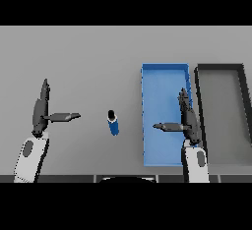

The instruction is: Pick up the blue pipe and place it into the blue bin.

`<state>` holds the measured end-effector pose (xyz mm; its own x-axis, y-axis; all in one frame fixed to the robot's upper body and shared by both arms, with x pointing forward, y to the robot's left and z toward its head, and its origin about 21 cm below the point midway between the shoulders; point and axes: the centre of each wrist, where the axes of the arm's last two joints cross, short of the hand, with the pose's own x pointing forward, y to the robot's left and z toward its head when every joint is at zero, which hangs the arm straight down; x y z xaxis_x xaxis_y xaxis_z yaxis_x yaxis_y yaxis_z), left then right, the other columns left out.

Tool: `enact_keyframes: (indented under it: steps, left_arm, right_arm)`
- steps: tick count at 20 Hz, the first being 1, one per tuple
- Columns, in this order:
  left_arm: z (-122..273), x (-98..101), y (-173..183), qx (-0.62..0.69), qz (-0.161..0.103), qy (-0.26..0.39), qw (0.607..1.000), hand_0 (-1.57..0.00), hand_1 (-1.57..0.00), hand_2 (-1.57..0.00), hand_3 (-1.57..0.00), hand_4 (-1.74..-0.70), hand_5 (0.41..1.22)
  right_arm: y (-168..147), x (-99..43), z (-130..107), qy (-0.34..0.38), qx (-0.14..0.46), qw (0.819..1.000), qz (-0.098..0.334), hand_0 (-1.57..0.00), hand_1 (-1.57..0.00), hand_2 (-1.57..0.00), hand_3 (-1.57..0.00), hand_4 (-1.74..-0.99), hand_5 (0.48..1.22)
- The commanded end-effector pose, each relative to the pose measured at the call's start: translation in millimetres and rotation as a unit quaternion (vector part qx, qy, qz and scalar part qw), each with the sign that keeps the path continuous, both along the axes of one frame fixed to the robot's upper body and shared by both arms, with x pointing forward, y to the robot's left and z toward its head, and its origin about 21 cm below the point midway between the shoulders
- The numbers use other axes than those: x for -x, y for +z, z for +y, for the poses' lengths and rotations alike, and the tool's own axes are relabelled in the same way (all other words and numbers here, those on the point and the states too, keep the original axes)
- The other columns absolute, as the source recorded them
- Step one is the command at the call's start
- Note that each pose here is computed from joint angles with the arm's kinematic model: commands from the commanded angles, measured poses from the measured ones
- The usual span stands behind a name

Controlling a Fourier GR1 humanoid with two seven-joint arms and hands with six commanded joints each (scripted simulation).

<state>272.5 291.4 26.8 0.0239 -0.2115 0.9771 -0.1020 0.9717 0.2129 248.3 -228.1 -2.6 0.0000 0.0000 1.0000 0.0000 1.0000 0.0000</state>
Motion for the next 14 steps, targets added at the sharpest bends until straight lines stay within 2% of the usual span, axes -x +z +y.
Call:
enact_keyframes:
  steps: [1, 6, 7, 8, 9, 11, 14]
  left_arm:
    - [-1, -0.4, 0, 0.000, -0.002, -0.001, 1.000, 0.00, 0.00, 0.00, 0.00, -0.97, 0.593]
    - [-11, -3.7, 1, 0.001, -0.002, -0.006, 1.000, 0.00, 0.00, 0.00, 0.00, -0.97, 0.593]
    - [2, 4.5, -1, -0.036, -0.006, -0.064, 0.997, 0.00, 0.00, 0.00, 0.00, -0.97, 0.593]
    - [16, 9.8, -5, -0.061, 0.000, -0.097, 0.993, 0.00, 0.00, 0.00, 0.00, -0.96, 0.592]
    - [20, 12.9, -7, -0.072, -0.001, -0.116, 0.991, 0.00, 0.00, 0.00, 0.00, -0.96, 0.590]
    - [27, 14.2, -6, -0.084, 0.004, -0.140, 0.987, 0.00, 0.00, 0.00, 0.00, -0.96, 0.592]
    - [30, 16.4, -5, -0.076, 0.005, -0.167, 0.983, 0.00, 0.00, 0.00, 0.00, -0.96, 0.593]
  right_arm:
    - [0, -0.3, -1, -0.001, 0.000, 1.000, 0.000, 0.00, 0.00, 0.00, 0.00, -1.205, 0.629]
    - [2, -4.4, -8, -0.001, 0.001, 1.000, 0.003, 0.00, 0.00, 0.00, 0.00, -1.205, 0.629]
    - [6, 5.3, -23, 0.013, 0.071, 0.996, -0.043, 0.00, 0.00, 0.00, 0.00, -1.205, 0.629]
    - [8, 12.1, -30, 0.025, 0.113, 0.991, -0.063, 0.00, 0.00, 0.00, 0.00, -1.201, 0.628]
    - [7, 16.5, -31, 0.033, 0.137, 0.988, -0.062, 0.00, 0.00, 0.00, 0.00, -1.197, 0.627]
    - [14, 23.3, -34, 0.045, 0.154, 0.984, -0.071, 0.00, 0.00, 0.00, 0.00, -1.193, 0.622]
    - [12, 25.2, -31, 0.050, 0.153, 0.985, -0.062, 0.00, 0.00, 0.00, 0.00, -1.203, 0.625]
